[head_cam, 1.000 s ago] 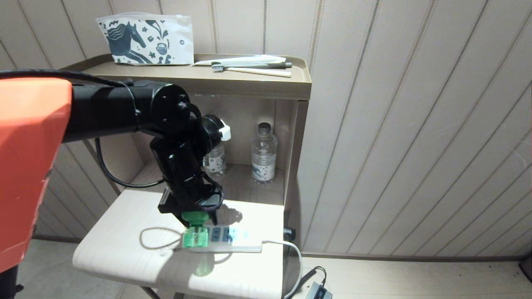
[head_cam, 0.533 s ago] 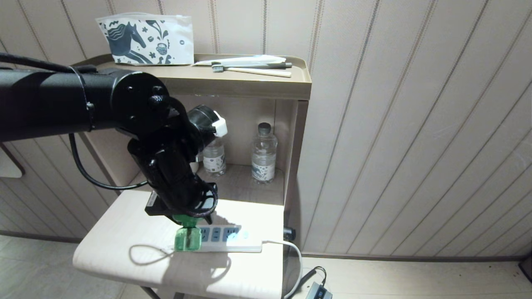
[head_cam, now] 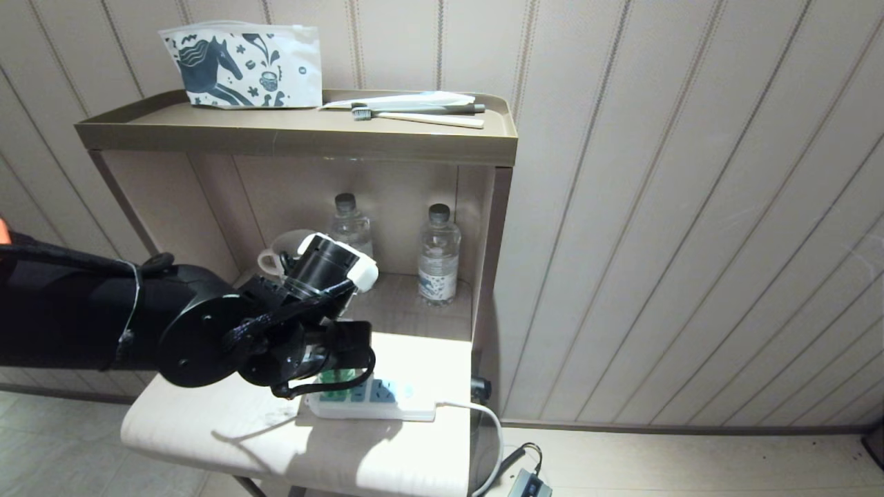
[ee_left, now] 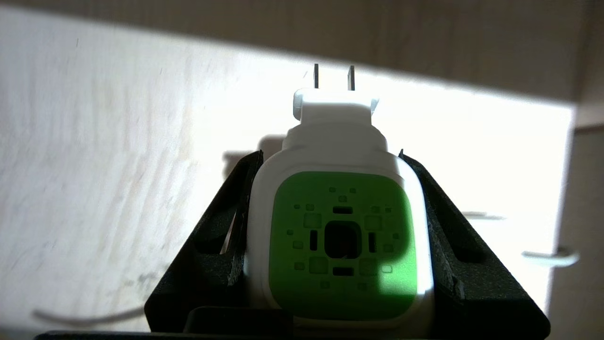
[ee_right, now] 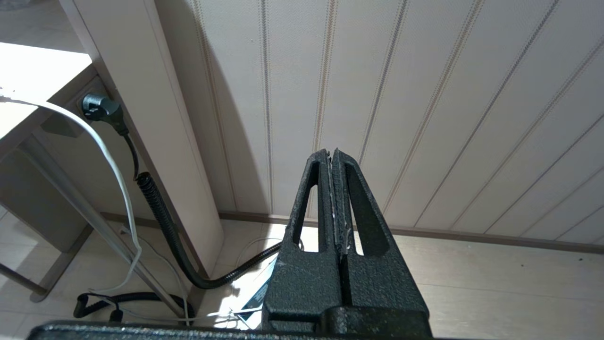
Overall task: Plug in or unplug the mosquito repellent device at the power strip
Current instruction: Insert the plug into the socket
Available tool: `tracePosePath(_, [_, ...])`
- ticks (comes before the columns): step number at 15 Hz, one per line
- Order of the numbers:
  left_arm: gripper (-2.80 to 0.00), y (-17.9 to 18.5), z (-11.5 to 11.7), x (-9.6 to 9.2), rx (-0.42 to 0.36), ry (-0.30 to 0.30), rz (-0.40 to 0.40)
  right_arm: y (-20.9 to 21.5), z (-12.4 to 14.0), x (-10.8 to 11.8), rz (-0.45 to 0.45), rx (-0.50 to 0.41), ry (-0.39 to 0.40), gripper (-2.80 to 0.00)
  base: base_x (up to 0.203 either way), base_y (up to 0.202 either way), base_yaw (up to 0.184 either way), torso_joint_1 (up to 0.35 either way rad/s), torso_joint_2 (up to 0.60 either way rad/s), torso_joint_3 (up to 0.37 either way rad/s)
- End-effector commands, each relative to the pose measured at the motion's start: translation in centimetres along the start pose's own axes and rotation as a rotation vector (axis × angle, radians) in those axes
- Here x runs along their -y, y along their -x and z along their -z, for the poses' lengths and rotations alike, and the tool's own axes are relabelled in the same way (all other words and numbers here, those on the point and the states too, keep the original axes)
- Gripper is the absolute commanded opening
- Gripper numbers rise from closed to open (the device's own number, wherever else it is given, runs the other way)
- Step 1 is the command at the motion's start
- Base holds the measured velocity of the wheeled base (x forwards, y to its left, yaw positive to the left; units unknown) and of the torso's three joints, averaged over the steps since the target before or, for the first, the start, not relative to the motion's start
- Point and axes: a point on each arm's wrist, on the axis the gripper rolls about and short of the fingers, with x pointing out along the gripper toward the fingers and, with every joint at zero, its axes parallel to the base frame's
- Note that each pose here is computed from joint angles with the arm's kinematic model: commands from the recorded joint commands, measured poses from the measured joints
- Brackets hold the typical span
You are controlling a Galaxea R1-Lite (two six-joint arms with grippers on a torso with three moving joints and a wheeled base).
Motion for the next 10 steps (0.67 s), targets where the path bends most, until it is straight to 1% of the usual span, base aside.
tracePosePath(1, [-2.80, 1.2, -0.7, 0.3, 0.159, 0.072, 0.086, 0.0, 0.0, 0.0, -0.001, 0.000, 0.000, -2.80, 0.000, 0.000, 0.000, 0.000, 0.00, 0.000])
tracePosePath(4, [-2.80, 2.3, -1.5, 0.1, 0.223, 0.107, 0.120, 0.0, 0.0, 0.0, -0.001, 0.000, 0.000, -2.80, 0.000, 0.000, 0.000, 0.000, 0.00, 0.000])
tracePosePath(6, [-2.80, 2.3, -1.2, 0.0, 0.216, 0.108, 0.116, 0.0, 0.0, 0.0, -0.001, 0.000, 0.000, -2.80, 0.000, 0.000, 0.000, 0.000, 0.00, 0.000])
tracePosePath(7, [-2.80, 2.2, -0.8, -0.2, 0.207, 0.102, 0.110, 0.0, 0.0, 0.0, -0.001, 0.000, 0.000, -2.80, 0.000, 0.000, 0.000, 0.000, 0.00, 0.000])
tracePosePath(8, [-2.80, 2.0, 0.3, -0.6, 0.192, 0.091, 0.104, 0.0, 0.0, 0.0, -0.001, 0.000, 0.000, -2.80, 0.000, 0.000, 0.000, 0.000, 0.00, 0.000])
tracePosePath(10, [-2.80, 2.0, 1.6, -0.9, 0.215, 0.089, 0.120, 0.0, 0.0, 0.0, 0.000, 0.000, 0.000, -2.80, 0.000, 0.000, 0.000, 0.000, 0.00, 0.000])
